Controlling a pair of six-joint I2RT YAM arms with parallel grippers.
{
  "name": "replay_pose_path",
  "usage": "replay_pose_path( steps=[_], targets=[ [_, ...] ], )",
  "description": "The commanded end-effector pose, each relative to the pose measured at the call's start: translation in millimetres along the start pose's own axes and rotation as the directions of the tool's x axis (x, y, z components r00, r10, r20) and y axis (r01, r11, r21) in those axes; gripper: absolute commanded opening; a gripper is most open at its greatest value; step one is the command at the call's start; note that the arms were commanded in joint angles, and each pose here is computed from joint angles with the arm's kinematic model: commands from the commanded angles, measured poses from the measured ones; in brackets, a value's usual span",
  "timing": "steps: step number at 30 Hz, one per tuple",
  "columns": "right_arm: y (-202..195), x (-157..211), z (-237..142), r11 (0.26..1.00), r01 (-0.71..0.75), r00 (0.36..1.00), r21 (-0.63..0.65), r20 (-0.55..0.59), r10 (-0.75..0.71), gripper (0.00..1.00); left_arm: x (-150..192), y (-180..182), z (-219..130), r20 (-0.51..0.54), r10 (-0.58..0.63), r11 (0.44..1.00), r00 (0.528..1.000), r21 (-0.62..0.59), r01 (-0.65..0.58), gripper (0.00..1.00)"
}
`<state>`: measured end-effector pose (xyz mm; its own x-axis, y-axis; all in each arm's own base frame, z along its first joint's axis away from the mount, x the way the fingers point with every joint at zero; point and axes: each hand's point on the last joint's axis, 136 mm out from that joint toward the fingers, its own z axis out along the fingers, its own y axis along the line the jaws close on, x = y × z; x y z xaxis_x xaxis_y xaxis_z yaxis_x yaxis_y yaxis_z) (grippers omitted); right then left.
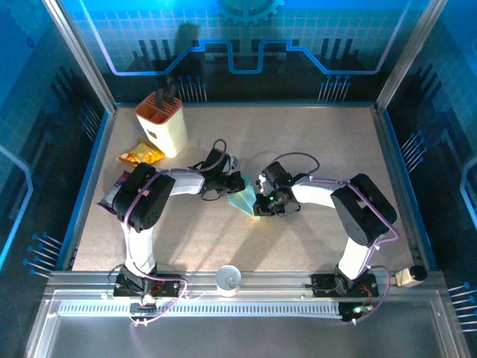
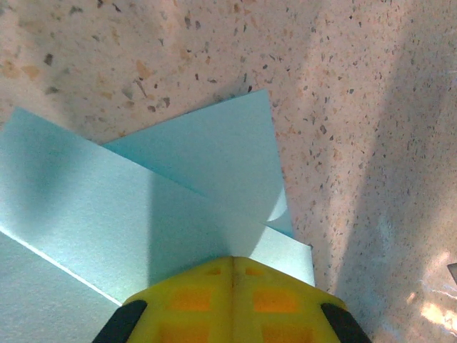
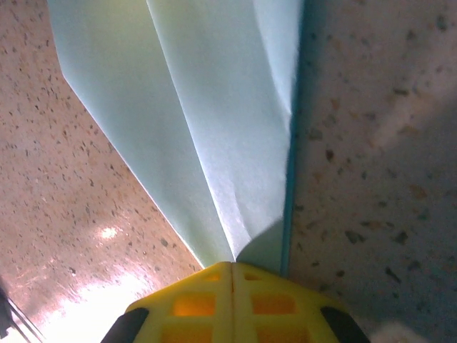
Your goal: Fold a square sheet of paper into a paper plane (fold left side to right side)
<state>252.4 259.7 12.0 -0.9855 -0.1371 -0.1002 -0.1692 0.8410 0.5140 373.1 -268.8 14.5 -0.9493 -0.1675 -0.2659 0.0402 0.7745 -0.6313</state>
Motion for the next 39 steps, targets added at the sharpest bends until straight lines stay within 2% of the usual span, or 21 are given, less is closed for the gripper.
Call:
replay_pose_path(
  steps=[1,16,22,26,31,34,39],
  targets=[
    [-29,42,-1,0.993,-0.053,0.991,0.102,-0.118,0.065,0.0,20,53,0,-0.038,-0.043,0.983,0.998,-0.18,0.036,0.0],
    [-42,64,-12,0.991,-0.06,0.985,0.118,-0.152,0.078,0.0,17,46,-3,-0.029,-0.039,0.986,0.999,-0.163,0.033,0.0],
    [-28,55,-33,0.998,-0.026,0.995,0.064,-0.094,0.032,0.13,6,16,-9,-0.029,-0.049,0.997,0.998,-0.063,0.047,0.03],
    [-12,37,-50,0.999,0.036,0.999,0.011,-0.021,-0.036,0.26,-8,-14,-23,-0.006,-0.045,0.999,0.999,0.028,0.045,0.12],
    [3,10,-62,0.991,0.113,0.991,-0.066,0.084,-0.107,0.48,-24,-47,-58,0.066,-0.014,0.996,0.998,0.093,0.008,0.35],
    [15,-6,-61,0.976,0.164,0.981,-0.142,0.132,-0.145,0.58,-29,-52,-81,0.119,-0.005,0.996,0.993,0.092,-0.006,0.48],
    [25,-27,-50,0.952,0.236,0.965,-0.197,0.166,-0.205,0.68,-24,-38,-114,0.2,-0.024,0.998,0.979,0.062,0.011,0.57]
  ],
)
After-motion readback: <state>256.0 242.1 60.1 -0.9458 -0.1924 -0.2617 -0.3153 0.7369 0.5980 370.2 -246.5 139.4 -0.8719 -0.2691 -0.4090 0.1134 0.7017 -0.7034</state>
